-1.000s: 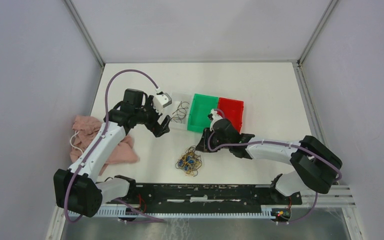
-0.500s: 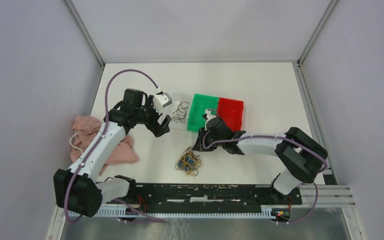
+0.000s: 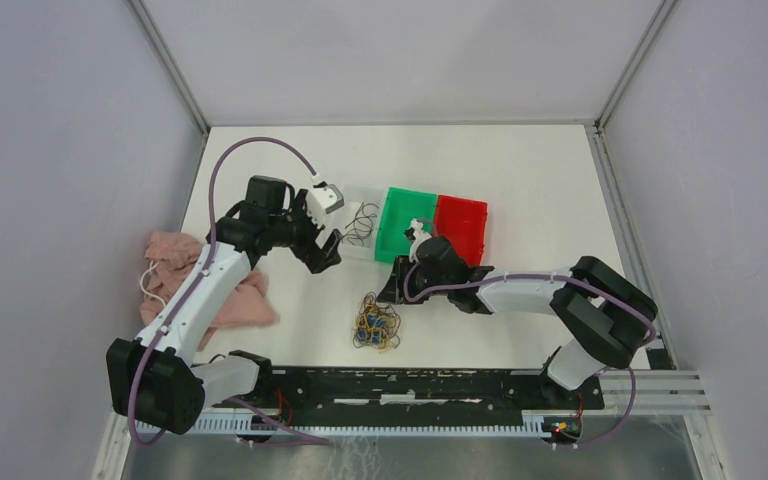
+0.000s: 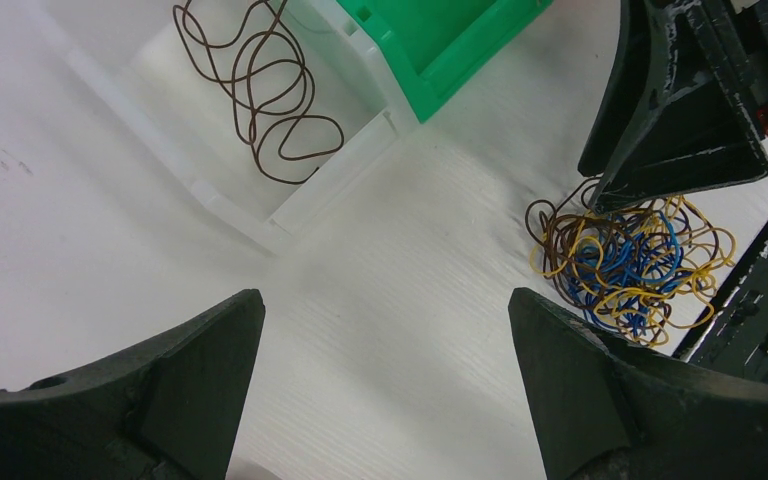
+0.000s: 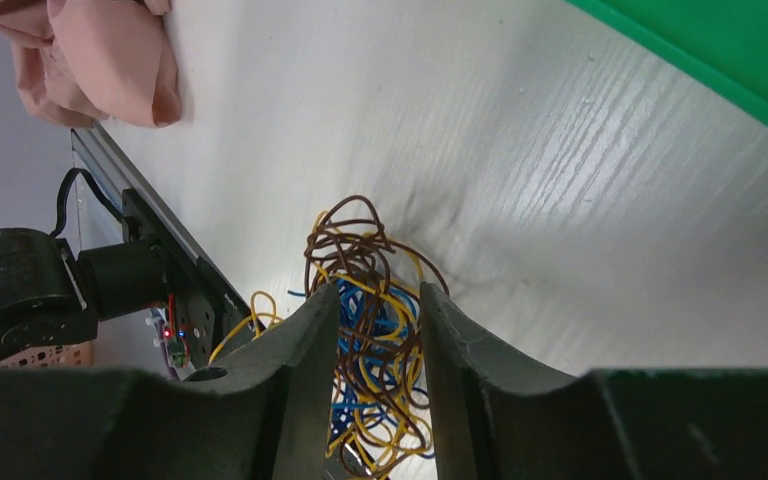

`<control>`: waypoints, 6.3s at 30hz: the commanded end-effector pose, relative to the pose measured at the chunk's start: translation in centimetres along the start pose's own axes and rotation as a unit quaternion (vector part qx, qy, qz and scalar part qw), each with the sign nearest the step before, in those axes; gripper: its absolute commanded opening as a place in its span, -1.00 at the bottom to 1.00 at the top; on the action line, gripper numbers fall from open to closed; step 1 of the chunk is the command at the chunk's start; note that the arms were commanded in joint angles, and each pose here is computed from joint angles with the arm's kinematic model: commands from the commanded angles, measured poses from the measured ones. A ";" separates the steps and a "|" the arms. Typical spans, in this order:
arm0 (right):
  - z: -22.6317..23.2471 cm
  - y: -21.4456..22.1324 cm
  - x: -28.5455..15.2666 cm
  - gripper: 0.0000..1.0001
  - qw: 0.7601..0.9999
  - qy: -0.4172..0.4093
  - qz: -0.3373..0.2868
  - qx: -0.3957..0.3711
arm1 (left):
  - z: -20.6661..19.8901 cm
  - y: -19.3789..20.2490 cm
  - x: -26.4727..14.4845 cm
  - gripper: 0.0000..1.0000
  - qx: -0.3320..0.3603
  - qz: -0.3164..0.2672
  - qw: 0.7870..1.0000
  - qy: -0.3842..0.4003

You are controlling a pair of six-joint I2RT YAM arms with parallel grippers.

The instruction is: Untangle the cables

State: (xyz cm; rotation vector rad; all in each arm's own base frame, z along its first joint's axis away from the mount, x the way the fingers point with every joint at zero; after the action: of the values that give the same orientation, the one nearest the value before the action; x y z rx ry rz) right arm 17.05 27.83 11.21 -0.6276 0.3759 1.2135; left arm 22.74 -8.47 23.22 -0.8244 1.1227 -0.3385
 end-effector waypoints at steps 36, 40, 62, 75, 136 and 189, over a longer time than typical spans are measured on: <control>10.3 -1.8 -3.9 -0.99 0.987 -0.111 -0.034 -0.107 | -4.2 -1.3 -1.9 0.86 0.026 -0.107 0.985 0.134; 11.3 -1.7 -4.2 -0.94 0.985 -0.131 -0.030 -0.108 | -5.1 -1.5 -2.2 0.64 0.027 -0.126 0.977 0.169; 12.5 -1.3 -4.2 -0.88 0.979 -0.172 -0.015 -0.104 | -6.0 -0.5 -0.4 -0.80 -0.002 -0.131 0.972 0.196; 10.5 -1.1 -6.0 -0.80 0.984 -0.135 -0.031 -0.116 | -4.4 0.9 -0.6 -0.94 0.077 -0.061 0.990 0.104; 17.9 -1.9 -8.6 -0.88 0.957 -0.269 0.009 -0.106 | -4.4 -4.3 -3.8 0.19 0.093 -0.214 0.971 0.055; 16.7 -3.7 -5.7 0.60 0.971 -0.203 -0.096 -0.083 | -6.0 -10.0 -9.7 -0.94 0.135 -0.346 0.923 0.098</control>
State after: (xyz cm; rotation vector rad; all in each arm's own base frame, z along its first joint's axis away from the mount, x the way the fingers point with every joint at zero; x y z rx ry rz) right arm 16.90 32.05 25.99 -0.5769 -0.0367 1.2139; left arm 15.38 -11.21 33.17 -0.9166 0.9496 -1.0724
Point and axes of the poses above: each gripper's point midway between its finger pads, its own x axis out along the fingers, its own z axis along the line the jaws close on, y = z × x, the point moved 10 cm from there along -x, back along the fingers, and after that the axes turned 15 degrees about x, right-handed, at the moved point
